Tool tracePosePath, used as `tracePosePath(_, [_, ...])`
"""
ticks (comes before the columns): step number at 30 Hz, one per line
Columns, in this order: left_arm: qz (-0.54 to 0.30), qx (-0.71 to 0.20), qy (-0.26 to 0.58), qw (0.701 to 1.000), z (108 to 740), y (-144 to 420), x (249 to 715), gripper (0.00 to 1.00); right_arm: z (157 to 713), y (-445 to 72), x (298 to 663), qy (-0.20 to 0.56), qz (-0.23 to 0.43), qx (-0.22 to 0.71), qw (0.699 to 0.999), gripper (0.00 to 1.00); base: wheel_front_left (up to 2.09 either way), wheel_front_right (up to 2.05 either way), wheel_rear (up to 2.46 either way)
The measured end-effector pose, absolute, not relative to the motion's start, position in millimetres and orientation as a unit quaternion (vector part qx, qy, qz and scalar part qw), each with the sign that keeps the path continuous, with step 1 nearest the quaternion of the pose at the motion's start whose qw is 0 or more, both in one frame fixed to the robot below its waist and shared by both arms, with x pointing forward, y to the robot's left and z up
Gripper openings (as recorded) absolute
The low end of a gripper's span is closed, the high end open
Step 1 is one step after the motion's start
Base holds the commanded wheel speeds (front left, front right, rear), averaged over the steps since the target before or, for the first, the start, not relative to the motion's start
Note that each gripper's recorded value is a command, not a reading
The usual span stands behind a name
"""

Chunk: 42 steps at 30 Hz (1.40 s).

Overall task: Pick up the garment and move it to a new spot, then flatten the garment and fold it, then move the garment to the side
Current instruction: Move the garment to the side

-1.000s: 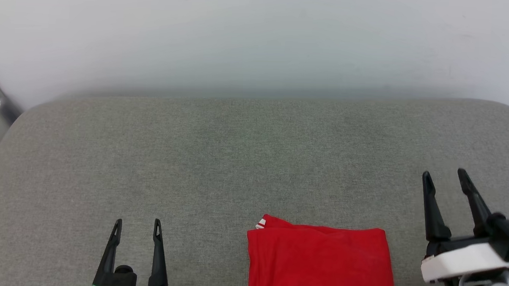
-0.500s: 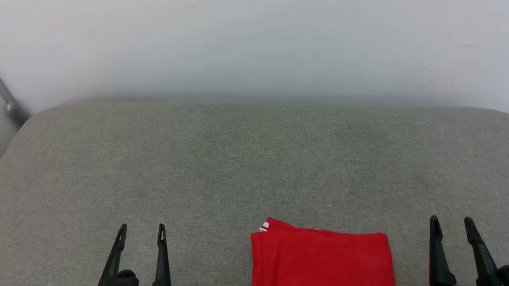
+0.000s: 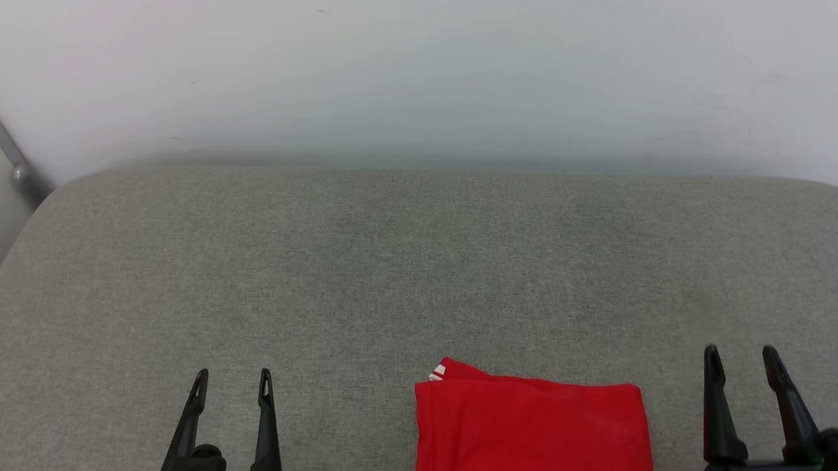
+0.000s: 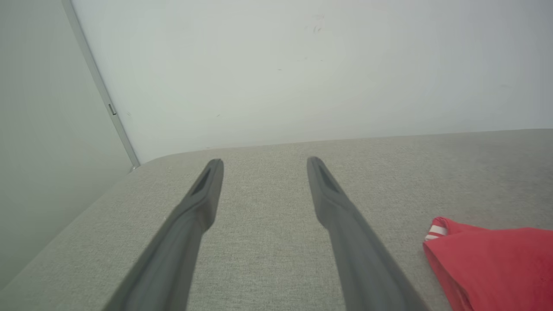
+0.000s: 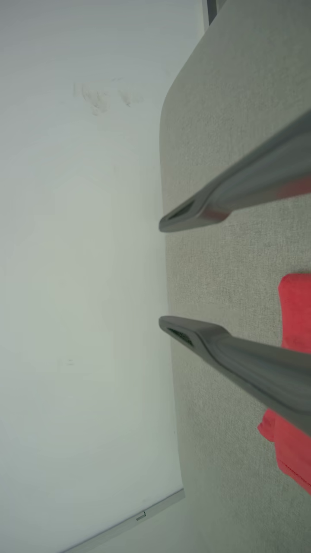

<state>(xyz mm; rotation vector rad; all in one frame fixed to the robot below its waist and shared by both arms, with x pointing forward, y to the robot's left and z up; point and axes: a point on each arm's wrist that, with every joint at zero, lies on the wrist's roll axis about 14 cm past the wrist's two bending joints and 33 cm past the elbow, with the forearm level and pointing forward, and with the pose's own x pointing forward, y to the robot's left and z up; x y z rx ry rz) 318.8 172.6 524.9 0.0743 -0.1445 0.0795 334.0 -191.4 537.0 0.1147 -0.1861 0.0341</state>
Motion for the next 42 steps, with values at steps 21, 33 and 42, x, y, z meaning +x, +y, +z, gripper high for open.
tracePosePath(21, [0.039,0.038,-0.054,0.997,515.0,174.5,324.7,1.0,562.8,-169.5,410.9,0.084,0.176,-0.067,0.979,1.0,0.0,0.0,0.0])
tracePosePath(33, [0.033,0.035,-0.041,0.998,506.4,170.4,347.2,1.0,437.7,-185.2,342.8,0.46,0.228,0.021,0.858,1.0,0.0,0.0,0.0])
tracePosePath(42, [0.023,0.036,-0.031,0.999,497.0,166.3,373.9,1.0,390.1,-169.1,328.3,0.535,0.24,0.087,0.805,1.0,0.0,0.0,0.0])
